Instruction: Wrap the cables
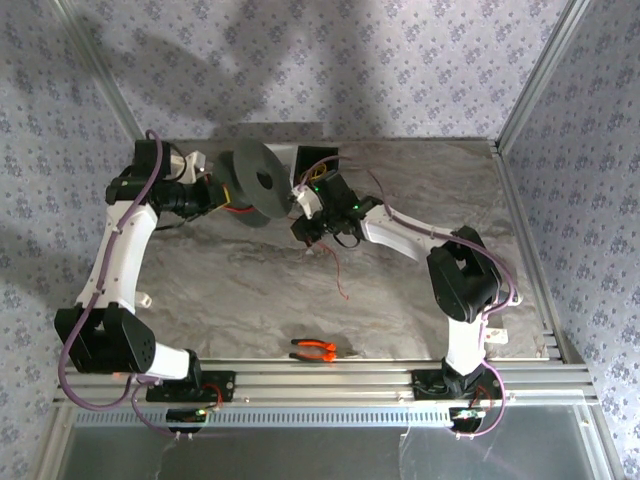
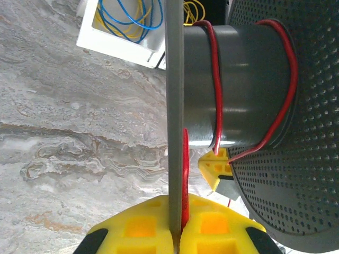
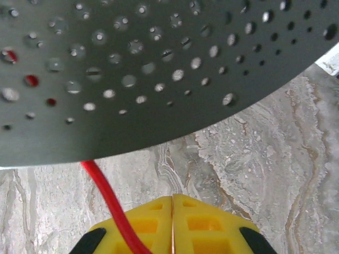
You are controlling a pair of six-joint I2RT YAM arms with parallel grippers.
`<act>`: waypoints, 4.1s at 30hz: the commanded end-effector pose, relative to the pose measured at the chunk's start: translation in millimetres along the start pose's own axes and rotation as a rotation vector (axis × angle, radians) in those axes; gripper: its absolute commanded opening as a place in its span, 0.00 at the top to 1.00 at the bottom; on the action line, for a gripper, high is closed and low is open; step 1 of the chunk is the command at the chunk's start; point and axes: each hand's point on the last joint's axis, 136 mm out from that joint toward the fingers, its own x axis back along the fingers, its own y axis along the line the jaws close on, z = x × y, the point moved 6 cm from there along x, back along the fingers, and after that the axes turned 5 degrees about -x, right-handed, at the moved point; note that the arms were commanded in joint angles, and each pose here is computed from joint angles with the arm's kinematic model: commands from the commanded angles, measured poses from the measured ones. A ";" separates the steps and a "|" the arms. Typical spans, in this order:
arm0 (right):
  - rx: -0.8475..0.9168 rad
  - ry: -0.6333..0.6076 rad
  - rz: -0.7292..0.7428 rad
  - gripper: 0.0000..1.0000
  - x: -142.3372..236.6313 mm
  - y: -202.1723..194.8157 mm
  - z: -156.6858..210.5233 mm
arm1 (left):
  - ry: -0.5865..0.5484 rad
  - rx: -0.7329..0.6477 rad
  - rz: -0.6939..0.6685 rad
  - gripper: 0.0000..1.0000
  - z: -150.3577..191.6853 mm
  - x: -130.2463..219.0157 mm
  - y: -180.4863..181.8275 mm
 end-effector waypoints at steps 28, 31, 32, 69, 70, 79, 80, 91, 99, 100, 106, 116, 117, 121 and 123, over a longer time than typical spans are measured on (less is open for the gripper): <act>-0.223 0.203 0.065 1.00 9.8 -57.4 97.2 | -0.234 -0.165 0.017 1.00 -34.1 46.3 -22.2; -0.228 0.210 0.069 1.00 12.7 -62.9 99.6 | -0.203 -0.200 0.062 1.00 -32.2 46.0 -29.3; -0.225 0.213 0.072 1.00 14.1 -64.7 98.9 | -0.181 -0.214 0.071 1.00 -29.9 45.5 -31.3; -0.111 -0.067 0.160 1.00 137.9 -98.9 -117.9 | 0.736 -0.831 -0.480 1.00 83.7 -70.8 -25.6; -0.095 -0.074 0.141 1.00 139.1 -89.2 -121.3 | 0.726 -0.827 -0.476 1.00 81.4 -74.2 -27.9; 0.010 -0.062 0.018 1.00 117.9 -20.8 -127.9 | 0.645 -0.787 -0.431 1.00 66.5 -87.1 -46.1; 0.020 -0.060 0.011 1.00 114.6 -15.1 -127.9 | 0.641 -0.781 -0.433 1.00 66.1 -88.6 -47.4; 0.033 -0.044 -0.019 1.00 83.1 3.8 -112.8 | 0.502 -0.692 -0.375 1.00 57.0 -98.9 -60.2; -0.015 -0.058 -0.017 1.00 51.9 -12.2 -97.1 | 0.400 -0.619 -0.290 1.00 56.4 -105.6 -69.7; -0.015 -0.056 -0.017 1.00 48.5 -13.4 -96.0 | 0.395 -0.611 -0.288 1.00 57.0 -107.0 -69.1; -0.027 -0.030 -0.032 1.00 35.7 -18.6 -89.2 | 0.339 -0.580 -0.293 1.00 58.0 -108.8 -66.7; -0.043 0.023 -0.099 1.00 11.7 -27.9 -76.1 | 0.282 -0.595 -0.319 1.00 54.6 -99.9 -68.9; -0.039 0.026 -0.103 1.00 9.9 -29.1 -75.2 | 0.281 -0.600 -0.314 1.00 55.2 -99.1 -70.3; -0.020 0.040 -0.125 1.00 3.5 -28.8 -71.3 | 0.273 -0.612 -0.316 1.00 55.8 -96.9 -71.9; -0.013 0.043 -0.130 1.00 2.0 -29.5 -70.6 | 0.264 -0.619 -0.329 0.99 55.2 -96.1 -71.0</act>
